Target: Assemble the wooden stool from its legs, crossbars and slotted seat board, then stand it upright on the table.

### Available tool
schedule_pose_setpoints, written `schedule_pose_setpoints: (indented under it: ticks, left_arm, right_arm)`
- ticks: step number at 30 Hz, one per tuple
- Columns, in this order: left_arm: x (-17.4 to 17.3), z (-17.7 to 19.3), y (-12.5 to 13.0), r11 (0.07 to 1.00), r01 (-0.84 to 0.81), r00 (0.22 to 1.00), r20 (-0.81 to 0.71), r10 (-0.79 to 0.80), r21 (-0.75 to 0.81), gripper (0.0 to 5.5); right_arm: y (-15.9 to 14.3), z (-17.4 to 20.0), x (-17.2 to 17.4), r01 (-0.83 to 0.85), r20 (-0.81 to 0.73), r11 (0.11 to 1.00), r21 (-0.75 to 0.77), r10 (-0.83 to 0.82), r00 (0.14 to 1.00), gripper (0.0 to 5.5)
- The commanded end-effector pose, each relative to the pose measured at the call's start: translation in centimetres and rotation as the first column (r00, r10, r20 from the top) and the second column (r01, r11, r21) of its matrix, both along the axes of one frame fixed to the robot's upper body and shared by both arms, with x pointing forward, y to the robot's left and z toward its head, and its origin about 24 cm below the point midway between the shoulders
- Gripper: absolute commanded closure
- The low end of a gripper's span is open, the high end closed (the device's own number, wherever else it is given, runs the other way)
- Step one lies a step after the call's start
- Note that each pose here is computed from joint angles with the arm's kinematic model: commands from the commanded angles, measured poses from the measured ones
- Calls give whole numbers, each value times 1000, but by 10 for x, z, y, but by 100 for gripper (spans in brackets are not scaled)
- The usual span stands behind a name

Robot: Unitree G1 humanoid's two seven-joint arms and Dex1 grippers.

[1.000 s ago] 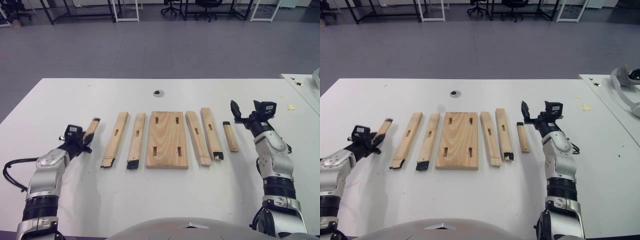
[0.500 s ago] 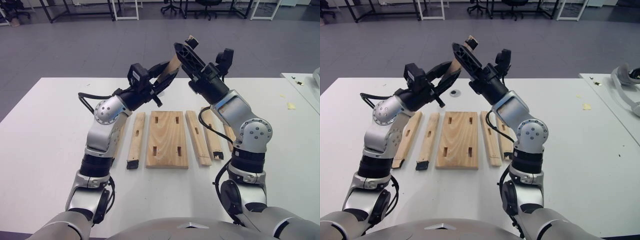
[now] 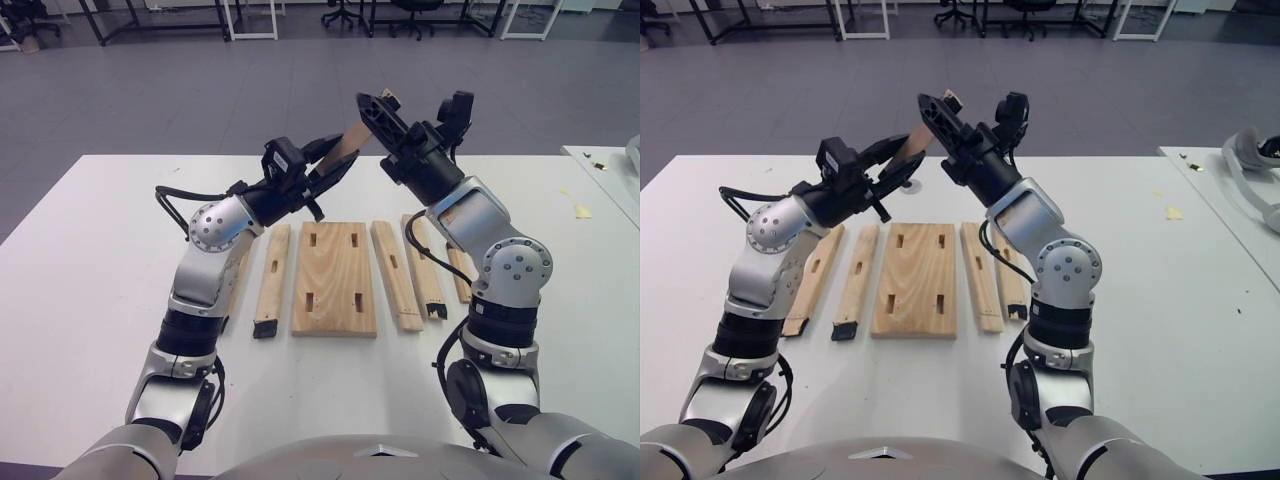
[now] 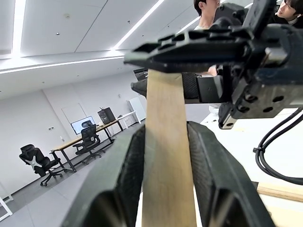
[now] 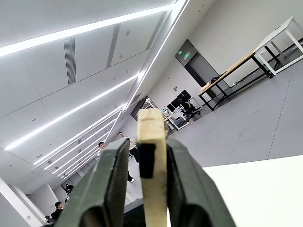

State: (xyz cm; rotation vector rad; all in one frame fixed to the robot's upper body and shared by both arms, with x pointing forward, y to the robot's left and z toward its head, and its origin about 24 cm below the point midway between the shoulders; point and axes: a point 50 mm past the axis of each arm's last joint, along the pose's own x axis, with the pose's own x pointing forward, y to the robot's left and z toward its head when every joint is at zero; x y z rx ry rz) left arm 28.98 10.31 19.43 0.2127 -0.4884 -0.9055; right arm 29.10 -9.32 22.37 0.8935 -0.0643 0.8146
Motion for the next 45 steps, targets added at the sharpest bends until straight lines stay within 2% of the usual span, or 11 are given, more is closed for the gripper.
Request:
schedule_pose_setpoints:
  ticks: [1,6,7,11,13,16,19,22,29,36,45]
  left_arm:
    - [2,-2,1,1000,-10,1000,0,10,21,421]
    - [5,-8,1,998,-37,999,-11,38,48,421]
    - [5,-12,2,997,-40,999,-21,42,69,382]
    - [7,-41,20,986,-118,984,-121,132,118,322]
    - [4,-47,33,980,-174,971,-149,187,93,290]
    - [5,-49,56,950,-312,931,-194,310,20,284]
    - [8,-49,70,911,-413,890,-219,400,-16,284]
    - [10,-47,70,907,-420,887,-225,404,-29,284]
    - [10,-49,69,909,-417,885,-235,401,-20,284]
    - [10,-49,66,917,-399,892,-239,383,-19,284]
    - [9,-50,65,916,-402,891,-235,389,-7,284]
  right_arm:
    - [0,9,-1,12,37,1000,-11,-12,999,498]
    - [-3,14,0,69,67,997,-27,-67,996,509]
    - [-5,14,1,107,72,993,-41,-104,992,509]
    - [-37,-35,0,410,26,883,-230,-415,909,509]
    - [-55,-58,-11,476,16,822,-314,-496,868,509]
    - [-76,-92,-30,512,16,723,-464,-570,821,509]
    - [-81,-118,-37,501,11,685,-529,-585,811,509]
    - [-75,-133,-34,485,10,690,-537,-570,821,509]
    - [-67,-137,-28,494,-2,728,-475,-563,827,509]
    - [-63,-152,-26,498,-2,706,-503,-578,816,509]
    - [-59,-170,-35,435,96,560,-705,-532,841,509]
